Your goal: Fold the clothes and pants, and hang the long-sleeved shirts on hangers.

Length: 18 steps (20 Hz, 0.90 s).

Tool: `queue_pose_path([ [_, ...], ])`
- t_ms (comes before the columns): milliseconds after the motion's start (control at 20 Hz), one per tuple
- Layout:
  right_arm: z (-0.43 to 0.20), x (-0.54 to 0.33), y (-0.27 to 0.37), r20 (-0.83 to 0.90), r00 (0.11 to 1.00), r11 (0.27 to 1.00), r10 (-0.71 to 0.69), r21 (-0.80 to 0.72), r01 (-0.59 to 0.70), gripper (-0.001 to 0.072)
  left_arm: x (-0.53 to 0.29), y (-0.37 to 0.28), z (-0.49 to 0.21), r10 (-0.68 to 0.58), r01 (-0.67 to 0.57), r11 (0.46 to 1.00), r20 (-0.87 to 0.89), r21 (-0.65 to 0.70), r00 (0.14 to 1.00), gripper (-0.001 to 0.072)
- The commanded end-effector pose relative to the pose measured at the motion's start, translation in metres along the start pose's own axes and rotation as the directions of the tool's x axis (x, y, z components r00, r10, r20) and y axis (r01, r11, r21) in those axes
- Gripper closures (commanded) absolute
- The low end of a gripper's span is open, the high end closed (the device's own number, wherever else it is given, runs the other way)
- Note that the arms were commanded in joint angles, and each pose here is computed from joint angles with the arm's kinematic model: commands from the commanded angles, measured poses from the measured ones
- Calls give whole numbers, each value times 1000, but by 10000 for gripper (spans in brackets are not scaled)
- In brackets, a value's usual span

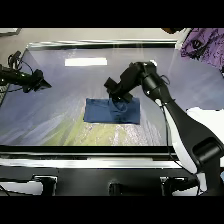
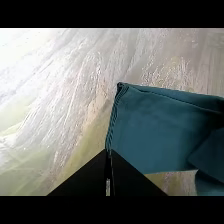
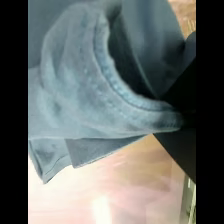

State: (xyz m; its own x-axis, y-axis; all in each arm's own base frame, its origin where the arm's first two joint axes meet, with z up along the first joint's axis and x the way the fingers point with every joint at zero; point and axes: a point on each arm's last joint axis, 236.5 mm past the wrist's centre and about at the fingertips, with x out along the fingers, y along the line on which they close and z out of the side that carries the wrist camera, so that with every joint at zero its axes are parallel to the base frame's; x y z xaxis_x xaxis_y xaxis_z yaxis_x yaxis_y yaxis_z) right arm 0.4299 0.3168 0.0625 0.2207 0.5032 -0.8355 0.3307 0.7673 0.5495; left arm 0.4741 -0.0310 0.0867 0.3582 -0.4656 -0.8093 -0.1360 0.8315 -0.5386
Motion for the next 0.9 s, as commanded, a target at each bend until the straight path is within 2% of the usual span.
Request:
queue_pose_path([
  [0,1,27,12,2,999,998,48,31,-48,687,-1,2,-1,2,-2,1000,-5,1,1000,691],
  [250,2,56,30,-23,989,987,143,79,-141,684,-1,2,-1,2,-2,1000,-6,1,1000,691],
  [300,1,58,37,-29,984,982,174,73,-172,656,-1,2,-2,2,-2,1000,-6,0,1000,691],
  [350,0,58,42,-35,979,978,200,65,-197,550,-1,2,-2,2,-2,1000,-7,-1,1000,691],
  [400,-1,57,46,-36,976,976,215,55,-212,483,0,2,-2,2,-2,1000,-8,-1,1000,691],
  [500,-11,53,55,-79,965,968,252,22,-251,459,0,2,-2,2,-2,1000,-8,-1,1000,691],
  [600,-23,45,58,-126,958,965,259,-6,-262,370,0,2,-2,2,-2,1000,-7,-1,1000,691],
  [700,-20,27,58,-114,959,962,259,-59,-267,369,0,2,-2,2,-2,1000,-7,-1,1000,691],
  [850,25,-27,44,-18,959,955,282,-95,-282,368,-1,2,-2,2,-2,1000,-7,-1,1000,691],
])
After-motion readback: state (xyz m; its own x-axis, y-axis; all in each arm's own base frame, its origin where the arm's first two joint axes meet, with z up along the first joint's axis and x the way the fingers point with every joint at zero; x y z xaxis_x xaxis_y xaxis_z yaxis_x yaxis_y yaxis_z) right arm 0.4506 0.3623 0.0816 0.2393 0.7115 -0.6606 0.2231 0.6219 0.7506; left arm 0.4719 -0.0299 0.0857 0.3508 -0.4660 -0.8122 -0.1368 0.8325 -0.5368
